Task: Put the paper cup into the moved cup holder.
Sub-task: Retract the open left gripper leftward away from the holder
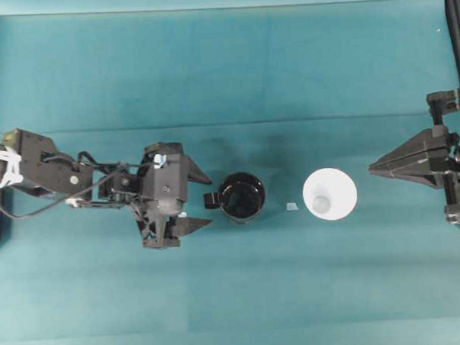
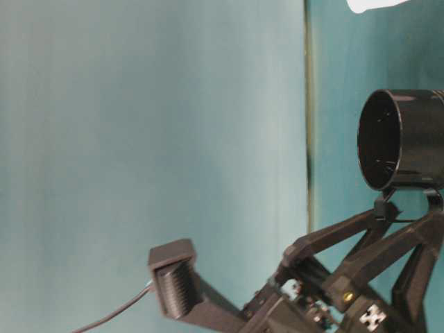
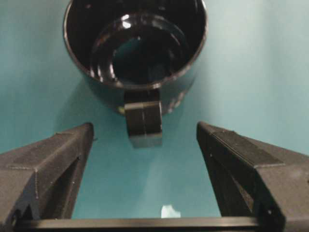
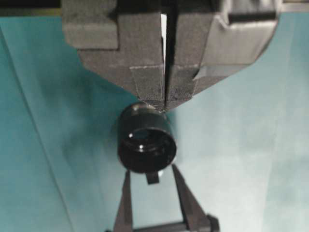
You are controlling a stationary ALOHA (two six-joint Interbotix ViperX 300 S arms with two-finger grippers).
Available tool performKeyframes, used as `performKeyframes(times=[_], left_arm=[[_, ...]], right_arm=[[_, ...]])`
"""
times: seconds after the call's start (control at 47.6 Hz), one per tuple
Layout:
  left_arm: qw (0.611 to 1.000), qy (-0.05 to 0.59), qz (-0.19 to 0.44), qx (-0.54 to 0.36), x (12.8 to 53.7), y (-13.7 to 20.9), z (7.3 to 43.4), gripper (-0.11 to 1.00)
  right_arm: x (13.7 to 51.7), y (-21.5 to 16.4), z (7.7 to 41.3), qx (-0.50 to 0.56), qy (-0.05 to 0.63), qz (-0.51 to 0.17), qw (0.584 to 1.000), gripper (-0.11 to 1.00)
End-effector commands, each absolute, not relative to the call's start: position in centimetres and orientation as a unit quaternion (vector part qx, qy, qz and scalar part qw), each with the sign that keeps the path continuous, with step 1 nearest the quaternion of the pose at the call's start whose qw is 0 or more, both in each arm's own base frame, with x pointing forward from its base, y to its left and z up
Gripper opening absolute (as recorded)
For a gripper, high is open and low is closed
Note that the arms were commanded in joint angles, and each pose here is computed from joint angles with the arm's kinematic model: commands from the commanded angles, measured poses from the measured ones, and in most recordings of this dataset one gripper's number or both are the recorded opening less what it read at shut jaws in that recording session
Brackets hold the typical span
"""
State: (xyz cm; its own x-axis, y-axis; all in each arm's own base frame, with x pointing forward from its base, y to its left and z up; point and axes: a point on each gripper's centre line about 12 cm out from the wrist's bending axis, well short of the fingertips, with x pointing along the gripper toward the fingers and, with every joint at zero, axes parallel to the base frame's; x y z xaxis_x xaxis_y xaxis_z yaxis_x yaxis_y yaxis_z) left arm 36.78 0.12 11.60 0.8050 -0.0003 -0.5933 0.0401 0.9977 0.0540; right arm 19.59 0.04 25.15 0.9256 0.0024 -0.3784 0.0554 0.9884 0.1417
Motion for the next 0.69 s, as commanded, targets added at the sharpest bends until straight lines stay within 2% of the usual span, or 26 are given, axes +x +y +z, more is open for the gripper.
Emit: performKeyframes(times=[0.0,0.231,0.525,0.672], left_arm=[[0.956,0.291,-0.01,0.033,36.6,0.2,13.5,0.88],[0.963,0.267,-0.008,0.033,34.4,0.2,16.3,0.88],[0.962,0.271,-0.008,0.034,31.5,0.2,18.9,0.88],[0.961,0.274,-0.008,0.034,30.9,0.2,19.0,0.88]], right_arm=[[19.9,0.0,25.8,0.079,0.186,-0.014,0.979,0.01],[19.9,0.0,25.8,0.08,0.188,-0.014,0.979,0.01],[19.7,0.0,25.2,0.083,0.212,-0.018,0.973,0.01],[19.9,-0.9,24.5,0.14,0.226,-0.054,0.962,0.01]])
